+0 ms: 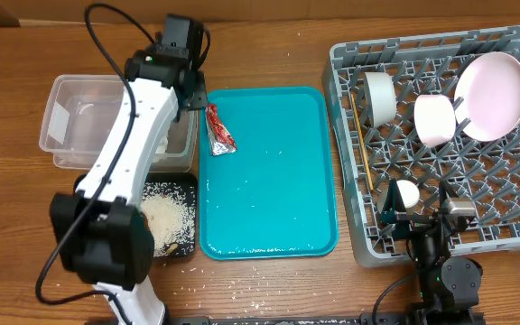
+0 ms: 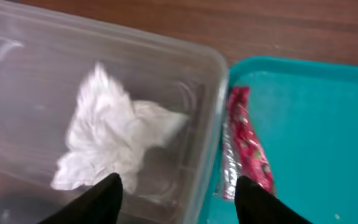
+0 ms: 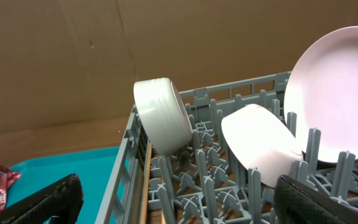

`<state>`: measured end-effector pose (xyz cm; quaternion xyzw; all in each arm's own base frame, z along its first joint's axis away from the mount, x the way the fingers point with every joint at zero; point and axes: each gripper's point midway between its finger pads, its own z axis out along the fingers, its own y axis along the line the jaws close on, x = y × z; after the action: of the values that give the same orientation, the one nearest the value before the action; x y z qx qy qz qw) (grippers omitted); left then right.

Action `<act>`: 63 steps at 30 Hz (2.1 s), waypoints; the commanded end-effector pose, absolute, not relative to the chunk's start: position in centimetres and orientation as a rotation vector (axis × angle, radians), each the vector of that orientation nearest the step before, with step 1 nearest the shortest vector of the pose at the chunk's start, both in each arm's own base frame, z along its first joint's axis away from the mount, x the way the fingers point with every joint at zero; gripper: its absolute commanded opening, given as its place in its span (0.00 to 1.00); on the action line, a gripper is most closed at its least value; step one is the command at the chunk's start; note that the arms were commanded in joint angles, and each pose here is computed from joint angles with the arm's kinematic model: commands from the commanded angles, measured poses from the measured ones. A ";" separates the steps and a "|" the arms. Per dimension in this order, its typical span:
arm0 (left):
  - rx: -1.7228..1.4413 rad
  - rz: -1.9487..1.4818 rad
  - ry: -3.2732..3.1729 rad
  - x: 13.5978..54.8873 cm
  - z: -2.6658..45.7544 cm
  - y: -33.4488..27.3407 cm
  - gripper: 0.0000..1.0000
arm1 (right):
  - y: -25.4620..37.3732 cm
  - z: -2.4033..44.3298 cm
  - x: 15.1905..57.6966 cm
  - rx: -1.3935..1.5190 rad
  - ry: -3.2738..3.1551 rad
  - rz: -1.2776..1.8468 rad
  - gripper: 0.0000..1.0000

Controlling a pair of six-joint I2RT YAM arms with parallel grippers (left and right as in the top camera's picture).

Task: Sort waste into correct bins and load items into the dishwasher

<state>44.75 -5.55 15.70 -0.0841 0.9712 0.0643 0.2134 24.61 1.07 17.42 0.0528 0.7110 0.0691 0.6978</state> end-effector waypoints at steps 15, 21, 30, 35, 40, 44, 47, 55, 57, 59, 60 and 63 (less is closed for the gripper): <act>-0.293 0.342 2.833 41.2 5.5 -12.6 0.55 | 1.0 17.2 24.6 0.119 1.581 0.154 1.00; -0.290 0.423 2.869 41.6 1.1 -12.1 0.61 | 1.0 17.2 24.6 0.119 1.582 0.154 1.00; -0.204 0.203 2.832 43.2 7.7 -14.7 0.04 | 1.0 17.2 24.6 0.119 1.581 0.154 1.00; -0.142 0.128 2.659 43.1 17.7 -13.3 0.04 | 1.0 17.2 24.6 0.119 1.581 0.154 1.00; -0.283 0.270 2.657 41.8 19.7 -7.1 0.04 | 1.0 17.2 24.6 0.119 1.581 0.154 1.00; -0.404 0.330 2.737 41.3 16.8 -3.1 0.06 | 1.0 17.2 24.6 0.119 1.581 0.154 1.00; -0.429 0.280 2.830 40.7 14.4 -2.1 0.18 | 1.0 17.2 24.6 0.119 1.581 0.154 1.00; -0.397 0.203 2.784 37.3 21.3 -1.7 1.00 | 1.0 17.2 24.6 0.119 1.581 0.154 1.00; -0.379 0.103 2.736 35.5 24.3 -2.5 1.00 | 1.0 17.2 24.6 0.119 1.581 0.154 1.00; -0.346 -0.025 2.700 33.7 26.6 -3.9 1.00 | 1.0 17.2 24.6 0.119 1.582 0.155 1.00; -0.328 -0.072 2.685 32.9 27.6 -4.5 1.00 | 1.0 17.2 24.6 0.119 1.581 0.154 1.00; -0.264 -0.215 2.654 29.1 30.4 -6.1 1.00 | 1.0 17.2 24.6 0.119 1.581 0.154 1.00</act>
<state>31.94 -3.61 27.32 -0.1286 0.9692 -0.0039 0.2099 24.61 1.07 17.39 0.0528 0.7114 0.0691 0.6974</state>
